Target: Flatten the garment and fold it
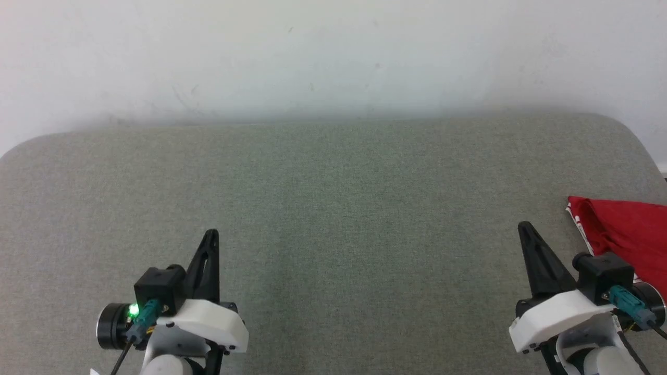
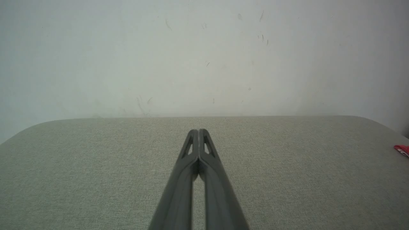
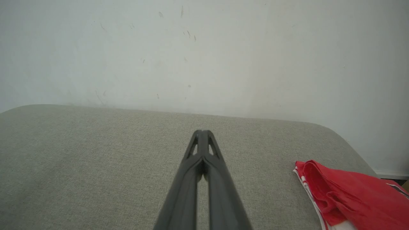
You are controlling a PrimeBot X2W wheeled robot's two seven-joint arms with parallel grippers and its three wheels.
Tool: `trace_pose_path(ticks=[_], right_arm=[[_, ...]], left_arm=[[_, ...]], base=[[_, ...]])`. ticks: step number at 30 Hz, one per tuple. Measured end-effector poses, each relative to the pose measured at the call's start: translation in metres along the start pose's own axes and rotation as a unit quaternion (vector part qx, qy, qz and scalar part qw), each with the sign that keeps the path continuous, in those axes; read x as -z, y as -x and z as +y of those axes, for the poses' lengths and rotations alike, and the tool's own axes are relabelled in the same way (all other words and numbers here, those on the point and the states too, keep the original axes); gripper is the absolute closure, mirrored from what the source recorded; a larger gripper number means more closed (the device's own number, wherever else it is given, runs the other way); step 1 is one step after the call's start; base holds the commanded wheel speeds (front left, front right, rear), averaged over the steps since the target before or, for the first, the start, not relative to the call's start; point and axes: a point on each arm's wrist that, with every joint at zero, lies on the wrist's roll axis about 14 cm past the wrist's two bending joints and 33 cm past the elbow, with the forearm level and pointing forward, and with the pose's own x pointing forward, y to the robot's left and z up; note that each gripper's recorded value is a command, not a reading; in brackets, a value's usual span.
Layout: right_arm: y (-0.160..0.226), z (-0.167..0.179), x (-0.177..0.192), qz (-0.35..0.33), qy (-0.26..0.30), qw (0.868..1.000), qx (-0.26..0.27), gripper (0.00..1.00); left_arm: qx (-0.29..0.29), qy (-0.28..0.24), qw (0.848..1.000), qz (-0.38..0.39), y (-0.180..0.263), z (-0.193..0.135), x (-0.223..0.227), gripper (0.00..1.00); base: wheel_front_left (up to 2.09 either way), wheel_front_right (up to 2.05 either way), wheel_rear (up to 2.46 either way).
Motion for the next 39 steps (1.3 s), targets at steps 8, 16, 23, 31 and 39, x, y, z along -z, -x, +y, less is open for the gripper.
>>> trace_pose_path(ticks=[8,16,23,31,39], right_arm=[[0.0003,0.0003,0.0,0.003,0.006,1.0,-0.001,1.0],[0.0007,0.0006,-0.0007,0.005,0.009,1.0,-0.001,1.0],[0.001,0.0006,-0.0015,0.007,0.018,1.0,-0.001,1.0],[0.0013,0.0005,-0.0019,0.011,0.024,1.0,-0.001,1.0],[0.0017,0.0005,-0.0028,0.013,0.029,1.0,-0.001,1.0]], left_arm=[[0.0,-0.006,1.0,0.002,-0.0007,-0.0001,-0.0014,1.0],[-0.002,-0.015,1.0,0.004,-0.001,0.0005,-0.0031,1.0],[-0.004,-0.02,1.0,0.006,-0.0012,0.0012,-0.0042,1.0],[-0.005,-0.025,1.0,0.017,0.0018,0.0023,-0.0002,1.0],[-0.009,-0.031,0.999,0.016,0.001,0.0034,-0.0033,1.0]], base=[[0.0,0.0,0.0],[0.0,0.0,0.0],[0.0,0.0,0.0],[0.0,0.0,0.0],[0.0,0.0,0.0]])
